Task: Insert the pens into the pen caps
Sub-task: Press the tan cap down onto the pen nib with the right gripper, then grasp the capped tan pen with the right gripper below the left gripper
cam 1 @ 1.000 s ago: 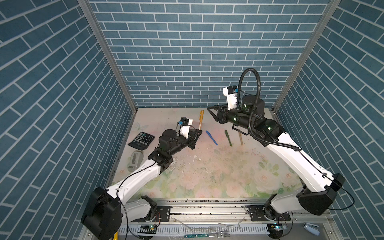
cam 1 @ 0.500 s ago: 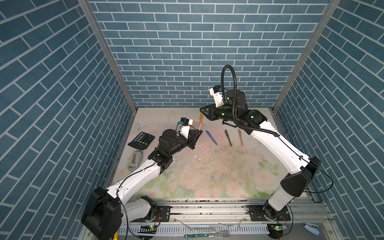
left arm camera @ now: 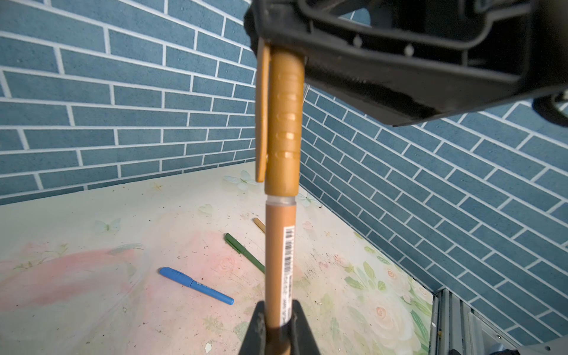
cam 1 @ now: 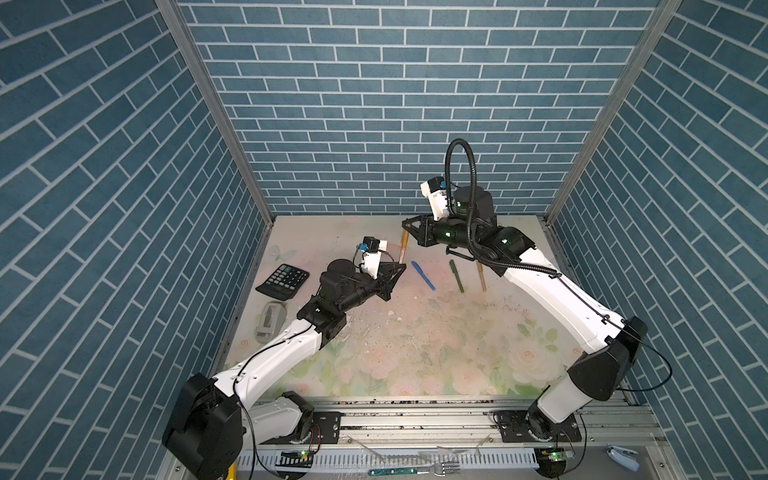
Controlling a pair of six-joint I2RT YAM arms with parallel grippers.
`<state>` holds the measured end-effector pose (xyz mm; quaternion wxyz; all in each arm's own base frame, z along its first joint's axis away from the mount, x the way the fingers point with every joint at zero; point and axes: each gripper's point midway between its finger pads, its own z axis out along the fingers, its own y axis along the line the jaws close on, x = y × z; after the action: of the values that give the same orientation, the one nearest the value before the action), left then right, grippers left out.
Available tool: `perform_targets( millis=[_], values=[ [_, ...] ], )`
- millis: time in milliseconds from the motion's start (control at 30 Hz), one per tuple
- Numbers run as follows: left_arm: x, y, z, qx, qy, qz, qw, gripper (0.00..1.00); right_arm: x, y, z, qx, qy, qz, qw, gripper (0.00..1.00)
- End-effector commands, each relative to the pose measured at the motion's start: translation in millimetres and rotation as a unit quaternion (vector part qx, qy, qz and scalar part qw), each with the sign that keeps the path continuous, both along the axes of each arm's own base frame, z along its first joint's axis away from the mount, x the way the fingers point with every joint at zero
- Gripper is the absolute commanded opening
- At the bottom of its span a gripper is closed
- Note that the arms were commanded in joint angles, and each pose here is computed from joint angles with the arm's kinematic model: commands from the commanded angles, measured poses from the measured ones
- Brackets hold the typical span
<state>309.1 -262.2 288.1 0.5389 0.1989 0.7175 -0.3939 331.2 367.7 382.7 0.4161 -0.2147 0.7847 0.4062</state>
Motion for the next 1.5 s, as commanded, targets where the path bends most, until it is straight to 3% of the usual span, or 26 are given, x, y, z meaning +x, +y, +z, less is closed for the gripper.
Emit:
perform_targets(
  millis=[0,767,1200,1300,1400,1467],
  values=[
    [15,16,78,-0.075,-0.076,0.057,0.993,0.00,-20,-6,-21,-0.022,0.036,0.016,0.999,0.10],
    [44,37,174,-0.176,-0.130,0.101,0.971,0.00,-38,-19,-100,-0.069,0.070,0.015,0.995,0.09],
    [46,44,207,-0.194,-0.155,0.105,0.963,0.00,-41,-20,-130,-0.079,0.086,0.013,0.993,0.08],
    [51,43,205,-0.186,-0.150,0.103,0.966,0.00,-42,-21,-131,-0.082,0.089,0.013,0.993,0.08],
    [55,31,174,-0.157,-0.112,0.079,0.978,0.00,-38,-21,-109,-0.072,0.069,0.010,0.995,0.09],
    [58,22,135,-0.134,-0.070,0.064,0.986,0.00,-29,-23,-79,-0.059,0.041,-0.004,0.997,0.20]
  ],
)
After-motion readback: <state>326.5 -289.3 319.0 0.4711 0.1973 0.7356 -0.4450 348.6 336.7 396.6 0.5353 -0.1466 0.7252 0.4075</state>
